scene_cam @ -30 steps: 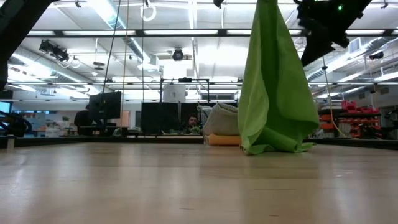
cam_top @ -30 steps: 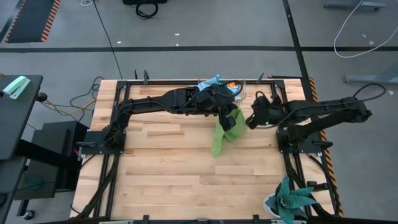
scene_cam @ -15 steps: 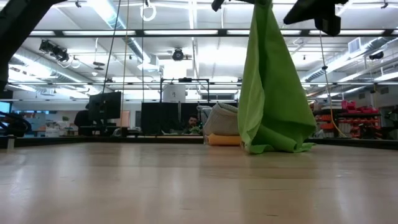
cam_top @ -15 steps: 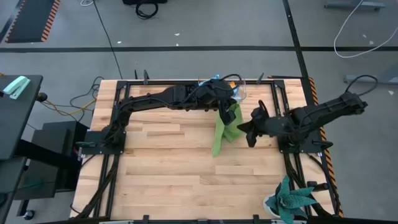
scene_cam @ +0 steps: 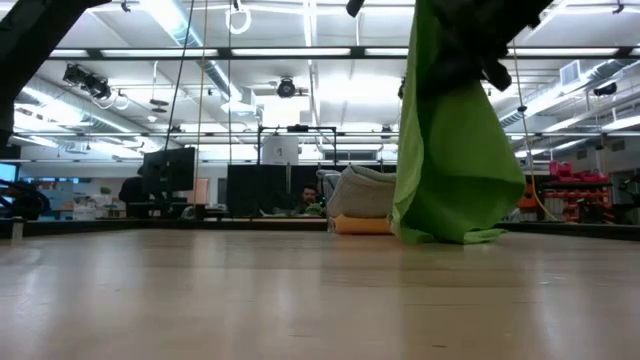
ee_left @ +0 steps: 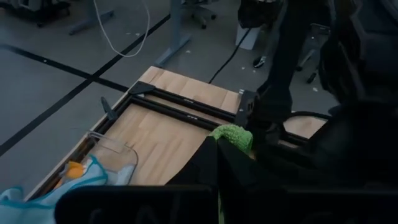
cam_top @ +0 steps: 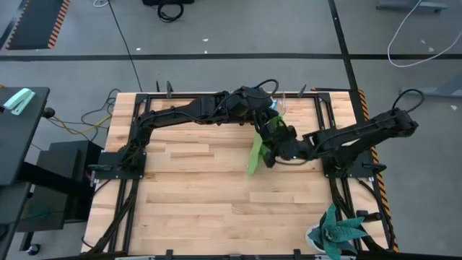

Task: Fold microfiber towels
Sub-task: Fold the green microfiber cloth

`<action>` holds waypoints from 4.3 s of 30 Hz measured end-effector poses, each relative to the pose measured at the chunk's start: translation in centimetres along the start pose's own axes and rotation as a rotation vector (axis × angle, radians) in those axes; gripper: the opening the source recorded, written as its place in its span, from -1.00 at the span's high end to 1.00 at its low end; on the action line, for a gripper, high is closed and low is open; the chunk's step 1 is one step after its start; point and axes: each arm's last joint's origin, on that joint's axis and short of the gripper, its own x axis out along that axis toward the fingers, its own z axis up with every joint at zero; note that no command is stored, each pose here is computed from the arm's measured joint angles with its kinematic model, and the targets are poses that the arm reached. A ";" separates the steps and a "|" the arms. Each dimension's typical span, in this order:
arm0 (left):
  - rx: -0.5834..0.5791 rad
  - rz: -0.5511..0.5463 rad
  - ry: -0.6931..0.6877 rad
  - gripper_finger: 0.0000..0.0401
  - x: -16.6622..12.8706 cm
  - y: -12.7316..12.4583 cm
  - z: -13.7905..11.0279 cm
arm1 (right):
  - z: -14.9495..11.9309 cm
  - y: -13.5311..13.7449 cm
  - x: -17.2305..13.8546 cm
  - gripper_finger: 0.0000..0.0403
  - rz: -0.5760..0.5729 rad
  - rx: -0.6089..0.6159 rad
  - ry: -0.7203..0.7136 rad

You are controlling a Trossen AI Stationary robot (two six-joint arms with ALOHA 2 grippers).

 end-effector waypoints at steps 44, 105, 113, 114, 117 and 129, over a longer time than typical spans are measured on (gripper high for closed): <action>-0.014 -0.017 0.059 0.99 0.1 0.6 -0.4 | 1.8 -7.6 -3.2 0.87 -0.305 -0.030 0.032; -0.039 -0.011 0.056 0.98 0.5 2.9 0.1 | 3.2 -6.8 -1.4 0.53 -0.126 -0.015 0.045; -0.045 -0.045 0.043 0.98 0.6 3.2 0.4 | 3.0 -6.6 -1.2 0.53 -0.120 -0.023 0.054; -0.050 -0.060 0.046 0.98 0.6 3.2 0.4 | 3.0 -6.6 -1.2 0.53 -0.119 -0.024 0.053; -0.058 -0.077 0.037 0.97 0.6 3.2 0.5 | 3.1 -6.8 -1.1 0.53 -0.130 -0.030 0.052; -0.061 -0.123 0.007 0.98 0.6 2.8 0.8 | 3.0 -7.0 0.3 0.53 -0.175 -0.041 0.089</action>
